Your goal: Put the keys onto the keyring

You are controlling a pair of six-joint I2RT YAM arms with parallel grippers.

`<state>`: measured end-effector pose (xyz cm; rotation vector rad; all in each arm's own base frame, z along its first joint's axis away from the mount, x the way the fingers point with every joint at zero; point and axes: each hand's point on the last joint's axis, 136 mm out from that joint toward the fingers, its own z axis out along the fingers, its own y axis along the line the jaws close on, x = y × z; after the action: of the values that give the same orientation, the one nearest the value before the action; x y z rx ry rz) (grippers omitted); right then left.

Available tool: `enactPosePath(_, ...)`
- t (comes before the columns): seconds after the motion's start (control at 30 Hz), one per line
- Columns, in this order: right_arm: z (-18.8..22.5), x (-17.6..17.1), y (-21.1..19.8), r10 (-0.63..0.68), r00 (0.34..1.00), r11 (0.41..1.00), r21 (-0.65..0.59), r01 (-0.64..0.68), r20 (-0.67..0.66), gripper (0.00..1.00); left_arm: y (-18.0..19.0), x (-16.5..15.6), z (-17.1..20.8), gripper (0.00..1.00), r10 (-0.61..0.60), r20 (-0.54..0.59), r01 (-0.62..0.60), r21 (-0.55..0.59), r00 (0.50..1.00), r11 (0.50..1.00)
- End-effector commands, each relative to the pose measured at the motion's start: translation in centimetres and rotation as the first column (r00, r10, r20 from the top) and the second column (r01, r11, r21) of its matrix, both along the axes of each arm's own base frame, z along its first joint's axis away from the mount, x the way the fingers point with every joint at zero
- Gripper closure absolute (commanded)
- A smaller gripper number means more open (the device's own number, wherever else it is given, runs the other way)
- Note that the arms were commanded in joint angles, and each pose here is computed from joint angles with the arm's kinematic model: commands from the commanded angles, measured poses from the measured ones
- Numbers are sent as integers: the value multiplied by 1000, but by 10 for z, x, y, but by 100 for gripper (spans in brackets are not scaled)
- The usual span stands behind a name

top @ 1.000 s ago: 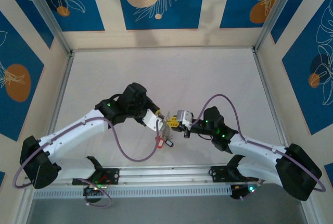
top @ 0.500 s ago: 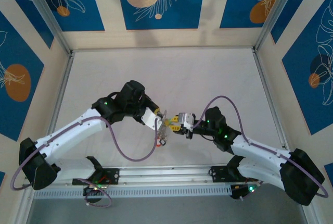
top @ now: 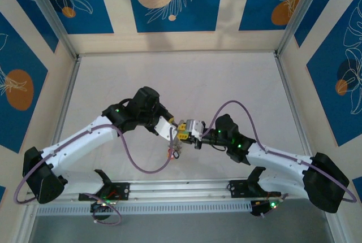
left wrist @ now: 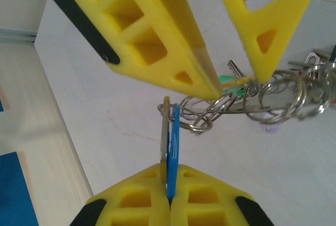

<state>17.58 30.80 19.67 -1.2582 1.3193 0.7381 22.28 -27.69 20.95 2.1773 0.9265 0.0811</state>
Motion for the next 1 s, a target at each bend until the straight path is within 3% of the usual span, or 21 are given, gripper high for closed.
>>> enactPosePath(0.0, 16, 16, 2, -88, 996, 996, 36, 87, 18, 80, -8, -4, 16, 100, -18, -14, 17, -52, 1000, 999)
enactPosePath(0.37, 12, 28, -3, -194, 981, 980, 38, 194, -16, 81, -9, 0, 13, 100, 17, -34, -18, -44, 999, 999)
enactPosePath(0.6, 12, 23, 2, -163, 987, 986, 37, 163, 0, 81, -9, 1, 10, 100, 21, -44, -22, -33, 999, 999)
enactPosePath(0.7, 9, 22, 3, -153, 988, 988, 14, 153, 4, 90, -9, 2, 11, 100, 23, -42, -24, -31, 999, 999)
enactPosePath(0.97, 3, 21, -2, -159, 987, 987, -2, 159, -8, 100, -4, 5, 8, 100, 48, -30, -48, -11, 998, 999)
